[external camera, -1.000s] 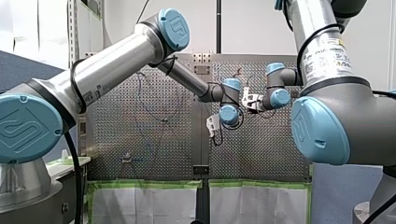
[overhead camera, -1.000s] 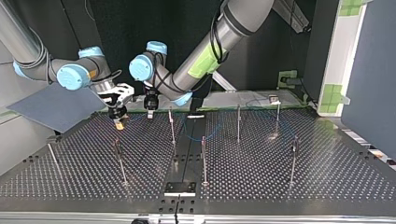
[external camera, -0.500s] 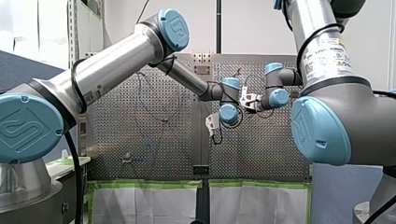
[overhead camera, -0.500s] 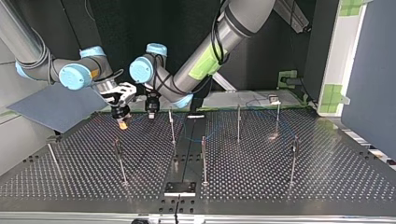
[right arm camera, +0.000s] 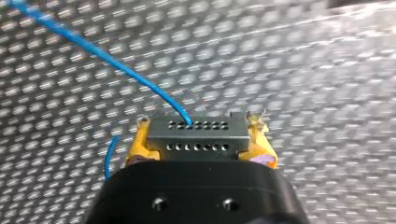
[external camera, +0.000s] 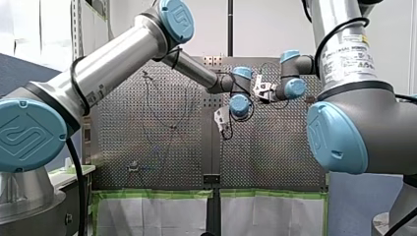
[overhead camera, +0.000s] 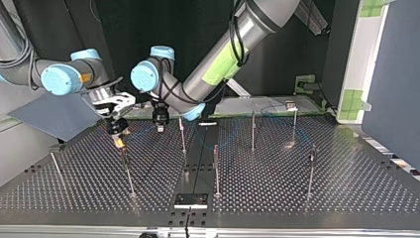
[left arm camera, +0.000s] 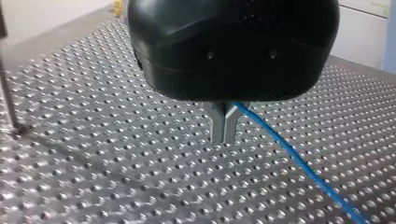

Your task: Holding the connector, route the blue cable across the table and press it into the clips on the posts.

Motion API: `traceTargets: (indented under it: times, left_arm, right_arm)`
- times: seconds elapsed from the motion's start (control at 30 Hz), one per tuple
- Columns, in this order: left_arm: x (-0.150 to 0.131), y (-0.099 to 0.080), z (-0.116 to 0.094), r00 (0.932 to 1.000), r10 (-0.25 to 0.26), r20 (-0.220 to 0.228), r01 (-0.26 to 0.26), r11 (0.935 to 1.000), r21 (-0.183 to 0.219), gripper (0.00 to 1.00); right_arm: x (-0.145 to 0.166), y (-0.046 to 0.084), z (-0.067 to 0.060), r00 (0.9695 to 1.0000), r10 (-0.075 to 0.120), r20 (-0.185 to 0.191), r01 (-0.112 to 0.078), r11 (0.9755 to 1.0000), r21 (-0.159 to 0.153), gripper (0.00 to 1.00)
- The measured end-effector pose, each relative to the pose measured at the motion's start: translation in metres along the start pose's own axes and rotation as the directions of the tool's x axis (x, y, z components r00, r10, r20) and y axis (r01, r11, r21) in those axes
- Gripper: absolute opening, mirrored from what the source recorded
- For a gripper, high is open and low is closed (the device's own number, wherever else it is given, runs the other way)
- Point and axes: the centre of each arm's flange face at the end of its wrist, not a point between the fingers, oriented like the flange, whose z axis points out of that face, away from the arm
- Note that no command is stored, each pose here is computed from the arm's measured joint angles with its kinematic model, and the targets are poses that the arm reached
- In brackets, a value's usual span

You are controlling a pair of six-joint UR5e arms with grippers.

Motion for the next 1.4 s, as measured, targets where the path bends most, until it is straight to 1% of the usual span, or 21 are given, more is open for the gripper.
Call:
traceTargets:
  times: [0.13,0.23,0.37,0.6,0.73,0.87,1.0,1.1,1.27,1.4]
  left_arm:
    - [-0.018,-0.007,-0.010,0.9999,-0.002,0.013,0.002,1.0000,-0.008,0.01]
    - [-0.038,-0.012,-0.018,0.9993,-0.009,0.036,0.009,0.9997,-0.021,0.01]
    - [-0.058,-0.020,-0.028,0.9981,-0.019,0.058,0.020,0.9996,-0.020,0.01]
    - [-0.074,-0.027,-0.036,0.9969,-0.027,0.074,0.028,0.9996,-0.011,0.01]
    - [-0.087,-0.029,-0.040,0.9953,-0.036,0.090,0.037,0.9993,-0.009,0.01]
    - [-0.097,-0.026,-0.038,0.9935,-0.043,0.105,0.044,0.9989,-0.013,0.01]
    - [-0.102,-0.024,-0.034,0.9924,-0.042,0.116,0.045,0.9989,-0.015,0.01]
    - [-0.107,-0.026,-0.031,0.9903,-0.044,0.132,0.045,0.9990,-0.006,0.01]
    - [-0.122,-0.032,-0.024,0.9823,-0.059,0.178,0.057,0.9983,0.016,0.01]
    - [-0.132,-0.036,-0.021,0.9773,-0.069,0.200,0.066,0.9975,0.024,0.01]
  right_arm:
    - [0.034,-0.009,-0.007,0.9996,-0.001,-0.029,0.001,1.0000,0.008,0.00]
    - [0.051,-0.015,-0.013,0.9992,-0.004,-0.040,0.004,0.9999,0.011,0.00]
    - [0.061,-0.022,-0.018,0.9992,-0.004,-0.041,0.005,0.9999,0.015,0.00]
    - [0.064,-0.029,-0.024,0.9997,0.003,-0.024,-0.002,0.9999,0.014,0.00]
    - [0.073,-0.032,-0.027,0.9994,0.001,-0.036,-0.001,0.9999,0.014,0.00]
    - [0.081,-0.033,-0.028,0.9988,-0.002,-0.049,0.003,0.9999,0.017,0.00]
    - [0.087,-0.033,-0.028,0.9986,-0.003,-0.054,0.004,0.9998,0.018,0.00]
    - [0.091,-0.033,-0.027,0.9985,-0.004,-0.055,0.005,0.9998,0.018,0.00]
    - [0.098,-0.033,-0.026,0.9982,-0.007,-0.059,0.008,0.9998,0.018,0.00]
    - [0.103,-0.033,-0.025,0.9980,-0.009,-0.063,0.010,0.9998,0.018,0.00]
